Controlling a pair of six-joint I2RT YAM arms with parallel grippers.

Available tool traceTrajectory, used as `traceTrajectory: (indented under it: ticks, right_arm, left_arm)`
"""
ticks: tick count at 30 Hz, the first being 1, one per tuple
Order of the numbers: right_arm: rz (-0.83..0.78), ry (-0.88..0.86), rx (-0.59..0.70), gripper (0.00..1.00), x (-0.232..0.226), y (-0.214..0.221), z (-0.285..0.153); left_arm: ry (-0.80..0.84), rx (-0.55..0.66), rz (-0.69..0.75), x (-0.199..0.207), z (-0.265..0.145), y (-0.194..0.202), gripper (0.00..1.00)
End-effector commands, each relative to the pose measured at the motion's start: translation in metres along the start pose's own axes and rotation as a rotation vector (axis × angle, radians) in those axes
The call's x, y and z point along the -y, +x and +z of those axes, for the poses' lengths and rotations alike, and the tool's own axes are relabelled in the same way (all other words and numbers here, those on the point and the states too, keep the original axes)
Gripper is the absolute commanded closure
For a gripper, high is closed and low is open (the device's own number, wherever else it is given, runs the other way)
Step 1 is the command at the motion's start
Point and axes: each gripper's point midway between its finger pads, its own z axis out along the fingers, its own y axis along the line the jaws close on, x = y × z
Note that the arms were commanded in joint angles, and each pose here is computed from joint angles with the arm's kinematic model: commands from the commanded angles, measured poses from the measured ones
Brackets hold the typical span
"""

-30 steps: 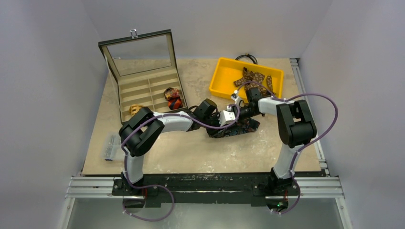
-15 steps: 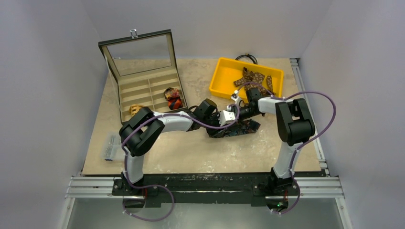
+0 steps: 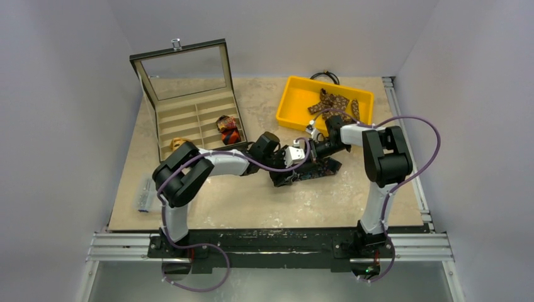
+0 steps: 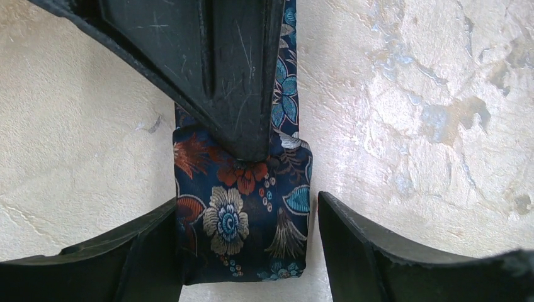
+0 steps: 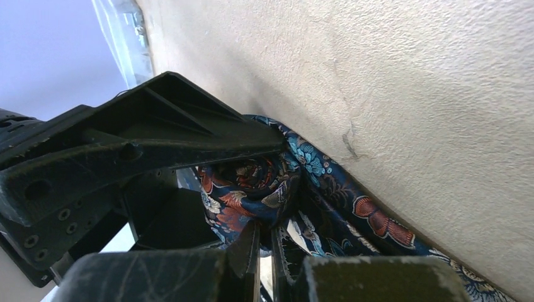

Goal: Roll the ties
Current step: Roll the tie at the center of the board.

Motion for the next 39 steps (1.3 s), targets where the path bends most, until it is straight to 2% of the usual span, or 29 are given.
traceTrajectory:
  ticks: [1,7,12,17,19,21,25,30,32,35,39]
  right_arm:
    - [-0.064,0.263,-0.026,1.00,0.054,0.006,-0.001]
    - [-0.059,0.280,-0.040,1.00,0.064,0.000,0.003]
    - [-0.071,0.301,-0.031,1.00,0.069,-0.006,0.003]
    - [-0.076,0.320,-0.025,1.00,0.073,-0.005,0.003]
    - [-0.090,0.281,-0.025,1.00,0.063,-0.007,0.003]
    - [-0.106,0.253,-0.022,0.99,0.051,-0.010,-0.005]
    - [-0.119,0.201,0.023,0.71,0.022,-0.015,-0.031]
    - [-0.114,0.121,0.013,0.53,-0.005,0.000,-0.043]
    - [-0.086,0.062,0.036,0.36,-0.021,0.002,-0.042]
    - [-0.064,0.032,0.054,0.35,-0.030,0.000,-0.033]
    - [-0.049,0.035,0.043,0.45,-0.020,-0.004,-0.017]
  left_arm:
    - [0.034,0.035,-0.013,0.002,-0.003,-0.003,0.32]
    - [0.067,0.046,-0.003,-0.002,0.010,-0.008,0.42]
    - [0.090,0.054,-0.023,-0.001,0.015,-0.008,0.57]
    - [0.084,0.030,-0.060,0.002,0.014,-0.004,0.62]
    - [0.044,-0.020,-0.041,0.002,0.015,0.003,0.68]
    - [0.018,-0.085,-0.017,0.003,0.014,0.017,0.69]
    - [-0.017,-0.205,0.012,0.007,0.006,0.049,0.70]
    - [-0.032,-0.295,0.046,0.012,0.005,0.069,0.70]
    - [-0.034,-0.314,0.044,0.013,0.006,0.071,0.69]
    - [-0.040,-0.320,0.047,0.013,0.007,0.068,0.68]
    - [-0.045,-0.319,0.041,0.013,0.009,0.065,0.66]
